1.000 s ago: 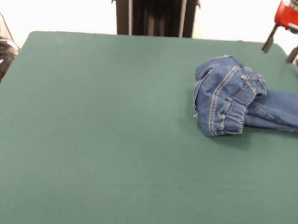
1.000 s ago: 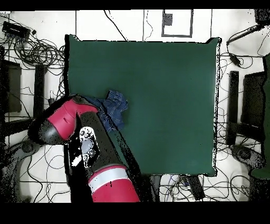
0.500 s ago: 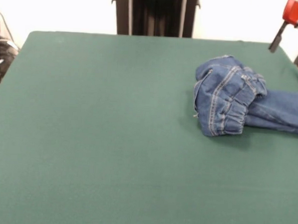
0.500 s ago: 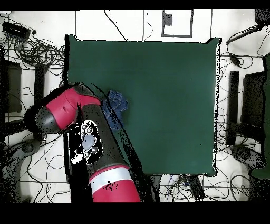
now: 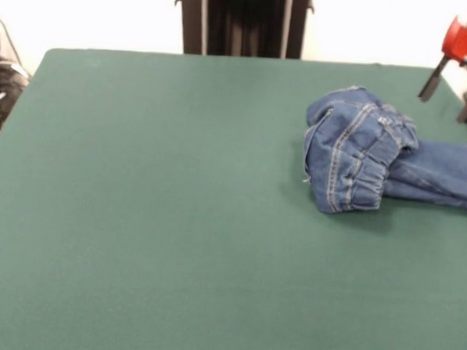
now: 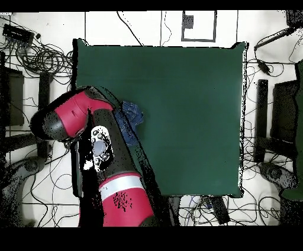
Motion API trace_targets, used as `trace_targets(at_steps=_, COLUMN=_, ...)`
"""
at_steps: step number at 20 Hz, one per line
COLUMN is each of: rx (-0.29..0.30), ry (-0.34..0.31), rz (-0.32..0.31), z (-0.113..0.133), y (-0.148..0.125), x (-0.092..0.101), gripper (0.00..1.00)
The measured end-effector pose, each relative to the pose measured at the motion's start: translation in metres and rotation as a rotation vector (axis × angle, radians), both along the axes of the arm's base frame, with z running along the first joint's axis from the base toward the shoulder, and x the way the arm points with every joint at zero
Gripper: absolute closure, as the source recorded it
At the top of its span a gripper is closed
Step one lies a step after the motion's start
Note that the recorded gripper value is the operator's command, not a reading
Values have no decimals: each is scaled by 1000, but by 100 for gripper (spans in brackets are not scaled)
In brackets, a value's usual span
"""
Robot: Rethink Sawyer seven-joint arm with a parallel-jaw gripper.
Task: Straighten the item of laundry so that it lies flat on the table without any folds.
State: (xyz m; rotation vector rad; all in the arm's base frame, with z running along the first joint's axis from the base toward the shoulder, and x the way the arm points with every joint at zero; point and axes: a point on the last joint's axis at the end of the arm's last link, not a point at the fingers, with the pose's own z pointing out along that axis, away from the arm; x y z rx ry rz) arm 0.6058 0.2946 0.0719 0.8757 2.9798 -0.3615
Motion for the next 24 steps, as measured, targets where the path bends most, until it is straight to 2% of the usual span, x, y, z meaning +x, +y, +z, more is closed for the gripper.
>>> trace_targets(at_steps=4, rx=-28, ry=41, rz=2, z=-20, y=-1, x=-12, gripper=0)
trace_targets(at_steps=8, rx=-57, ry=61, rz=13, z=-30, y=0, x=-23, gripper=0)
trace_targets(at_steps=20, rx=-116, ry=64, rz=46, z=-35, y=6, x=-42, gripper=0)
trace_targets(at_steps=24, rx=-130, ry=79, rz=62, z=-44, y=14, x=-54, gripper=0)
